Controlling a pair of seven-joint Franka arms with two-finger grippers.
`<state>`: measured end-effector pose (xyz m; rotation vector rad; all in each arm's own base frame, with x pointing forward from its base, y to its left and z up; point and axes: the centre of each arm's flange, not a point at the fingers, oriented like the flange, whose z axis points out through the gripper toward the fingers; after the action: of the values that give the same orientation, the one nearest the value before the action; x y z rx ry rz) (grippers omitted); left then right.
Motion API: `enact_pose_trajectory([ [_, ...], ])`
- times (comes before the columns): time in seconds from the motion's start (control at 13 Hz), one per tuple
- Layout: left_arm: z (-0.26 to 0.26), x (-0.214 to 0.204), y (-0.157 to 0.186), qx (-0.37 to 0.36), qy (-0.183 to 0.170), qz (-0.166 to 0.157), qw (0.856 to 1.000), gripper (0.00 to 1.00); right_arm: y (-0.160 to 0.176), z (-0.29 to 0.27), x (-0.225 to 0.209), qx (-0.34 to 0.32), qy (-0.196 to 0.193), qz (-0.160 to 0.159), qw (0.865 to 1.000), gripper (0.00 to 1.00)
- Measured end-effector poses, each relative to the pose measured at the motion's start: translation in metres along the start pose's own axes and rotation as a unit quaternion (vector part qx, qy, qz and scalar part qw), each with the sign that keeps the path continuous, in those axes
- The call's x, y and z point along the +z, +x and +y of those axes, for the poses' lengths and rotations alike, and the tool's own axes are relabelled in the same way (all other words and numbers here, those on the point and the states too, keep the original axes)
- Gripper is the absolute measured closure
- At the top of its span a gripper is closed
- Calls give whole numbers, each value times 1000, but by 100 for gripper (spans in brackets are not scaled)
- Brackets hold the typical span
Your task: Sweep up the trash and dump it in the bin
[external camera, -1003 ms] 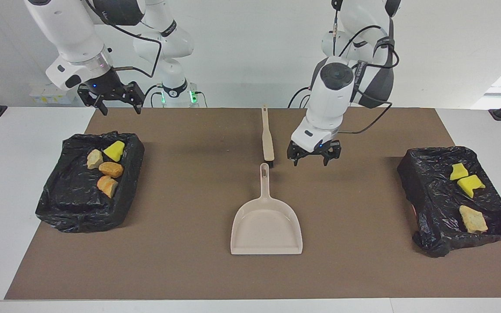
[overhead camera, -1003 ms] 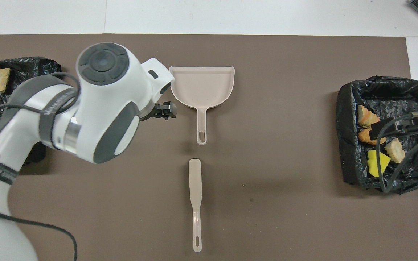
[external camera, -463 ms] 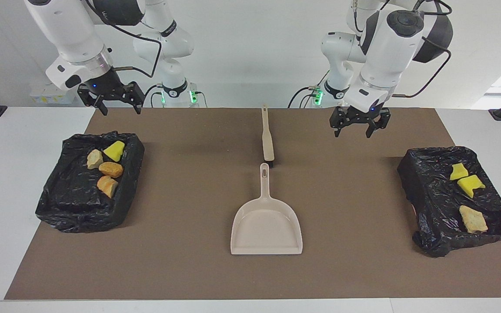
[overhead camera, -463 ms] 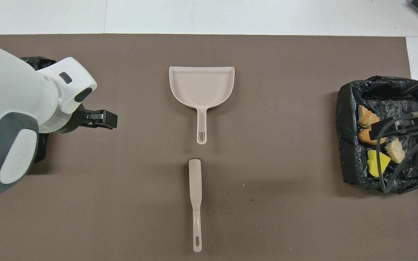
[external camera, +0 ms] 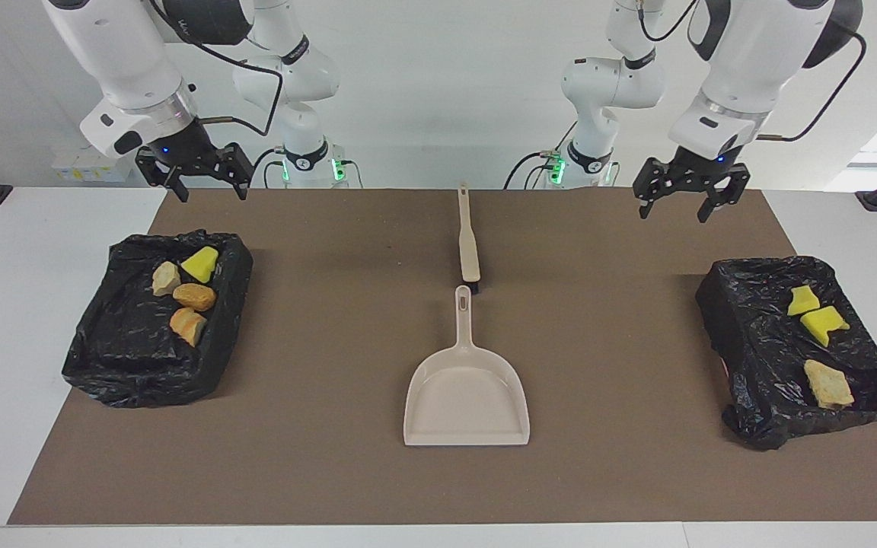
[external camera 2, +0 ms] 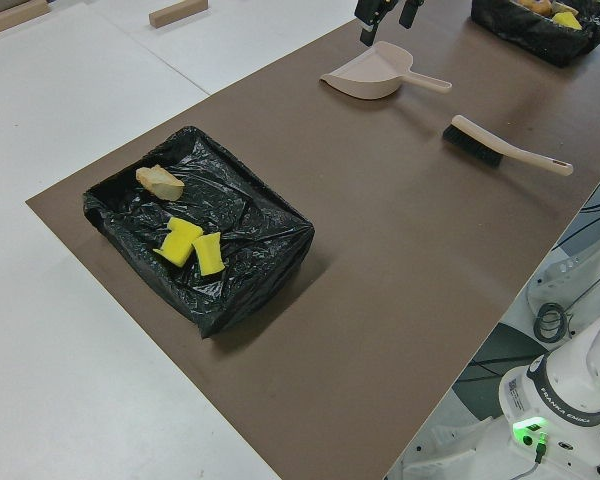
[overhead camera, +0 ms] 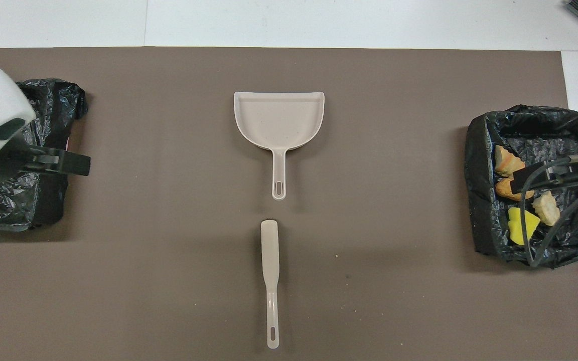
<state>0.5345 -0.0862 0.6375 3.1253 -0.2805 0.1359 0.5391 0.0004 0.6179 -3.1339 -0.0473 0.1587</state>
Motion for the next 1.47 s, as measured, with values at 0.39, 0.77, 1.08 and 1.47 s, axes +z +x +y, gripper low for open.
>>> enact_pose_trajectory([
  [0.39, -32, -32, -5, 5, 3, 0, 1000, 0, 0, 0, 0, 0, 0, 0, 1000, 0],
  [0.77, -34, -36, 2, 19, 2, -11, 1000, 0, 0, 0, 0, 0, 0, 0, 1000, 0],
  [1.08, -34, -33, -4, 19, 1, -28, 999, 0, 0, 0, 0, 0, 0, 0, 1000, 0],
  [1.47, -36, -32, -7, 17, 0, -32, 999, 0, 0, 0, 0, 0, 0, 0, 1000, 0],
])
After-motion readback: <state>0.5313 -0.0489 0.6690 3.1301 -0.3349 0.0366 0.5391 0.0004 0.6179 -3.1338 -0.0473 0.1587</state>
